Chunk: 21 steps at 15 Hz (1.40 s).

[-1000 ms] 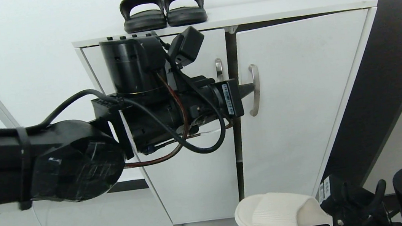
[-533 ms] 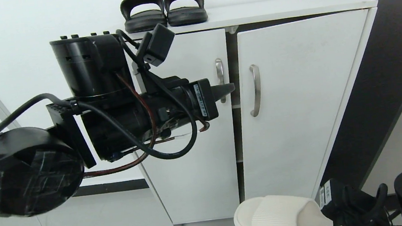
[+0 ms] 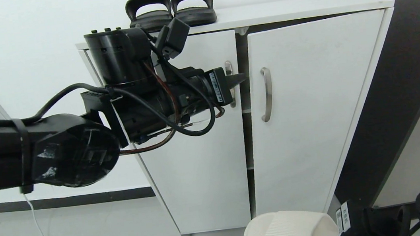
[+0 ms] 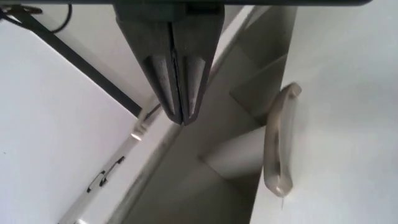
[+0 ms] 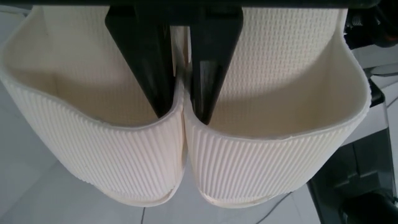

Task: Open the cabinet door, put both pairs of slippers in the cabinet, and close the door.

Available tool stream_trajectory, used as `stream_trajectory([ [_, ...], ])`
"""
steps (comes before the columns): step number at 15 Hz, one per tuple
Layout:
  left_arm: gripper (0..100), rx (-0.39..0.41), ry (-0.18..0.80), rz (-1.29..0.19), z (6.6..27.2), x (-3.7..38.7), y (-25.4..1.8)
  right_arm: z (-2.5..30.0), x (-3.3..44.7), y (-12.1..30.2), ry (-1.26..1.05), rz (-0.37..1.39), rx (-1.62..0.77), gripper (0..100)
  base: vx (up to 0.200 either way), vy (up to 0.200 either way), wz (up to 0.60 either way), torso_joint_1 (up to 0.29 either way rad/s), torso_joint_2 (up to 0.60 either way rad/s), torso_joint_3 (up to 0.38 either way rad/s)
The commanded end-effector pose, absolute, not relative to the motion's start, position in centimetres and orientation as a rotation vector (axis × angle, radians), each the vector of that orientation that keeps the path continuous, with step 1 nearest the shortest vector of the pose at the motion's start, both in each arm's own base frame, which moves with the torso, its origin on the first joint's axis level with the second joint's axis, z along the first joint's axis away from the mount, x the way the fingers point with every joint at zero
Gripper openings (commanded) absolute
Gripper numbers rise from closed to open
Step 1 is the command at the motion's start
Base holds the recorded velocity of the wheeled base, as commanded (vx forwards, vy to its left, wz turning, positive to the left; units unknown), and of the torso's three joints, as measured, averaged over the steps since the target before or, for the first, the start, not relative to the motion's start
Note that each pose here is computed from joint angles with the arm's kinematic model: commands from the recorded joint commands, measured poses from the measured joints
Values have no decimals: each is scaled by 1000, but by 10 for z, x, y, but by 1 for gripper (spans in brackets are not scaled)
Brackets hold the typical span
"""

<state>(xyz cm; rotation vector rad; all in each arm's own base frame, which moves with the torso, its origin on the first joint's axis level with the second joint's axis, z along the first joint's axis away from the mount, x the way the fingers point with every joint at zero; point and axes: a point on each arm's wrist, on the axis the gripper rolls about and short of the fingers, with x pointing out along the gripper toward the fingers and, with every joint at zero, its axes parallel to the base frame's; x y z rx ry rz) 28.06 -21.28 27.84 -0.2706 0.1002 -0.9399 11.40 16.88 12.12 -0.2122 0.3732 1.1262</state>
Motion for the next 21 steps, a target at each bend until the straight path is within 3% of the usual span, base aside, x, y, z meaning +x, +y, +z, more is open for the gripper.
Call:
stream_trajectory([
  [1, 0, -273, 87, -942, 269, 295, -223, 120, 112, 170, 379, 1139, -216, 0, 0, 0, 0, 0, 0, 0],
  [8, 0, -281, 66, -950, 252, 314, -239, 114, 111, 173, 411, 1147, -230, 0, 0, 0, 0, 0, 0, 0],
  [10, 0, -280, 71, -952, 249, 314, -240, 111, 107, 173, 425, 1161, -239, 0, -200, 0, 0, 2, 2, 2],
  [13, 0, -284, 45, -995, 247, 300, -252, 109, 103, 174, 429, 1181, -244, 0, -200, 0, 0, -2, 1, 7],
  [18, 0, -284, 43, -1185, 233, 247, -308, 109, 101, 173, 427, 1185, -246, 0, -200, 0, 0, 0, 4, 1],
  [21, 0, -299, -1, -1160, 239, 254, -298, 110, 102, 173, 419, 1184, -240, 0, 0, 0, 0, 0, 0, 0],
])
